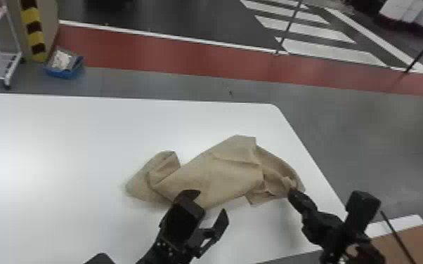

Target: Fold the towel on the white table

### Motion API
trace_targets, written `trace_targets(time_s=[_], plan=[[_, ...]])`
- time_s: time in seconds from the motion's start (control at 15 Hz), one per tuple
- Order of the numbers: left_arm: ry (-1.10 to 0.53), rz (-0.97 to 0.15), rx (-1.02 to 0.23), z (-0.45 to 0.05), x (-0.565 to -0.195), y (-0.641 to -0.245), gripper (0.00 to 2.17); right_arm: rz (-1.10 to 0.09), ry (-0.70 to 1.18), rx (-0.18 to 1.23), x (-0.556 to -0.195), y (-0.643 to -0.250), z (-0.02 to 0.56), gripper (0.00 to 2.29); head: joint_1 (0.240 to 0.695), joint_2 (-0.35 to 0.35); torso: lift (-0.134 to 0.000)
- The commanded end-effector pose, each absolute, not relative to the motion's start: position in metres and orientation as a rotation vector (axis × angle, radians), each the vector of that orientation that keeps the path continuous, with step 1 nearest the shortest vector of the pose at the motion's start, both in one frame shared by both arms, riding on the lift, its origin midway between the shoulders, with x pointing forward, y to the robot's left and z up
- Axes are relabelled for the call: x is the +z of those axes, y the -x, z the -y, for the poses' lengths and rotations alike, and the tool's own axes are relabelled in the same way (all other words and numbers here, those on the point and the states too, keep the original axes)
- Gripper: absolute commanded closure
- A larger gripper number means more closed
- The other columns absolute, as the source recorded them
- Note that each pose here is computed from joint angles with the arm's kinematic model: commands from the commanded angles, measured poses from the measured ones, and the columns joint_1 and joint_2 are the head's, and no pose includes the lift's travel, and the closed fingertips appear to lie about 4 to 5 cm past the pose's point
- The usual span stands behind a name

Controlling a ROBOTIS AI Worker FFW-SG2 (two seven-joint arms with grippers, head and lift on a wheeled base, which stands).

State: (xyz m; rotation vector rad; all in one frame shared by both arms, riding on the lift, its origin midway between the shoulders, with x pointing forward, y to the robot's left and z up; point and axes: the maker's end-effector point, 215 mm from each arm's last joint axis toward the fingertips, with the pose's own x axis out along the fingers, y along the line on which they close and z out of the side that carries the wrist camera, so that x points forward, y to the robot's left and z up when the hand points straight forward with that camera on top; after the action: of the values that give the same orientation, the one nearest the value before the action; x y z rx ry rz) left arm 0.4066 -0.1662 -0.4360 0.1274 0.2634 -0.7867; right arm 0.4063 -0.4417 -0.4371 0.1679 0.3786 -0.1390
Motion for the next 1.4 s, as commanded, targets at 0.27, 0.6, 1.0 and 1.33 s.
trace_targets(time_s=[0.27, 0.6, 1.0, 1.33], plan=[[-0.23, -0.345, -0.758, 0.153, -0.468, -0.413, 0.6, -0.368, -0.179, -0.138, -0.433, -0.408, 0.443, 1.77, 0.695, -0.35, -0.12], [-0.254, -0.361, -0.713, 0.135, -0.473, -0.423, 1.1, -0.351, -0.192, -0.126, -0.426, -0.412, 0.439, 1.77, 0.695, -0.35, -0.12], [-0.194, -0.298, -0.669, 0.121, -0.432, -0.44, 1.42, -0.315, -0.205, -0.103, -0.403, -0.418, 0.431, 1.77, 0.695, -0.35, -0.12], [-0.137, -0.243, -0.595, 0.074, -0.388, -0.459, 1.42, -0.305, -0.181, -0.076, -0.366, -0.424, 0.422, 1.77, 0.695, -0.35, -0.12]])
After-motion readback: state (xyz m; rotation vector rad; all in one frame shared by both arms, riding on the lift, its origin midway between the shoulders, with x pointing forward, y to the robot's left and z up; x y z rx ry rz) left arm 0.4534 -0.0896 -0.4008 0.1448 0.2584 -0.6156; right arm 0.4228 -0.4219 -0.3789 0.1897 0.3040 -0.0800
